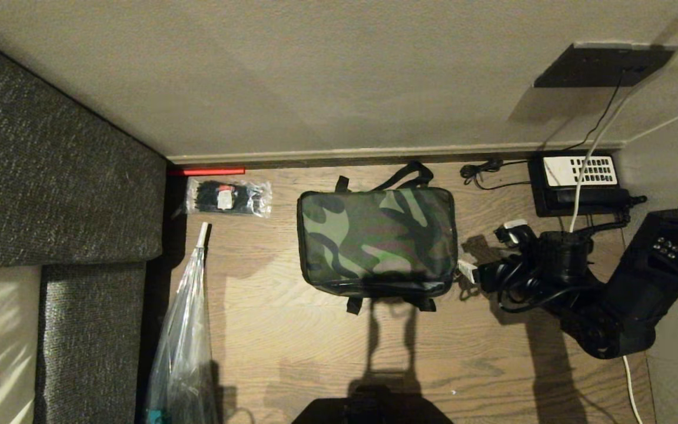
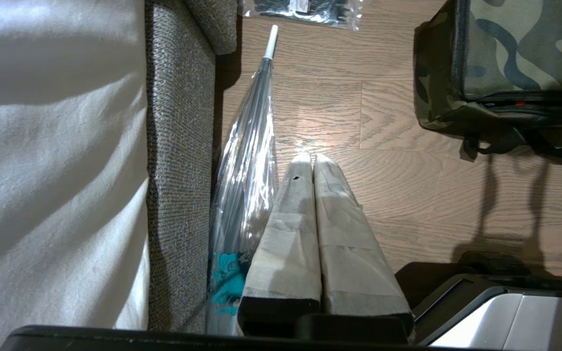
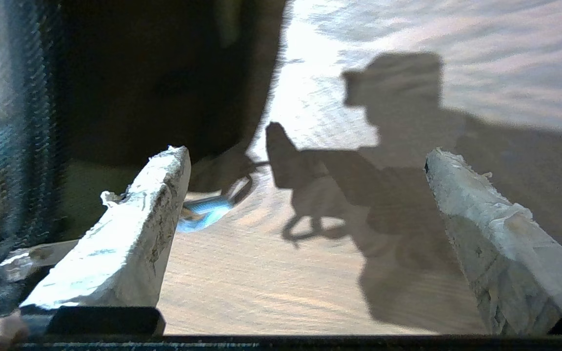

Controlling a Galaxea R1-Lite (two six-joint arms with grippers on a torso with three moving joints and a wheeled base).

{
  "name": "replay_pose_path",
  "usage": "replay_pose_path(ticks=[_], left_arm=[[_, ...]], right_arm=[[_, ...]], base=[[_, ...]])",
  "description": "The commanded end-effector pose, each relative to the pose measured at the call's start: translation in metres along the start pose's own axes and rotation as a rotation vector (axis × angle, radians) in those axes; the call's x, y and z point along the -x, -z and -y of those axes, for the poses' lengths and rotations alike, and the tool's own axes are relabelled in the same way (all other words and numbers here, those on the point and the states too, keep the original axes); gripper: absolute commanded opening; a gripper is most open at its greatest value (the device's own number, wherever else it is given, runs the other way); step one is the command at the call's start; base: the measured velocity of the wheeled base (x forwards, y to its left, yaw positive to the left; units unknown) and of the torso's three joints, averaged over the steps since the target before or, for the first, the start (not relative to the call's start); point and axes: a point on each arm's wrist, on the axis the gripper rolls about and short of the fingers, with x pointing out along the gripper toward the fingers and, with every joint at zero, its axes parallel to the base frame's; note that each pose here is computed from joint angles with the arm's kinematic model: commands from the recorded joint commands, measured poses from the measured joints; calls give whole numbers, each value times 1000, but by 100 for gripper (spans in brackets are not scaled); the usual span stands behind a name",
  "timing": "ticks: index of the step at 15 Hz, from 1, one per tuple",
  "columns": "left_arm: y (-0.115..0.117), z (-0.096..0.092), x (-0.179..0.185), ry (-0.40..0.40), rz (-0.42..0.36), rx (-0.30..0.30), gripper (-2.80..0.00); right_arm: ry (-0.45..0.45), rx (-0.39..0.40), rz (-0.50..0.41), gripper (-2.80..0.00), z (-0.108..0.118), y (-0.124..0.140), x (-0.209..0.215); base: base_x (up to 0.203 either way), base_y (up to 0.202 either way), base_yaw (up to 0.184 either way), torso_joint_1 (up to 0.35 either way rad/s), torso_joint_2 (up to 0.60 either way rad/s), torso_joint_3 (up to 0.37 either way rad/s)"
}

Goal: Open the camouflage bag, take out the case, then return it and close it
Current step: Open the top of the storage box

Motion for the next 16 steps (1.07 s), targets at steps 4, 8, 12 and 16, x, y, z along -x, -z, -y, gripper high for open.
replay_pose_path(ticks=[4,8,12,16], left_arm=[[1,0,0,-1,-1,0,-280],[1,0,0,-1,-1,0,-280],[1,0,0,-1,-1,0,-280],[1,0,0,-1,-1,0,-280]], right_arm=[[-72,-9,-18,0,8,-3,24],[-109,13,-50,0,6,4,32],[-160,37,-49,0,3,9,29],[-259,97,-42,0,-3,17,24]], base=[[0,0,0,0,0,0],[0,0,0,0,0,0],[0,0,0,0,0,0],[0,0,0,0,0,0]])
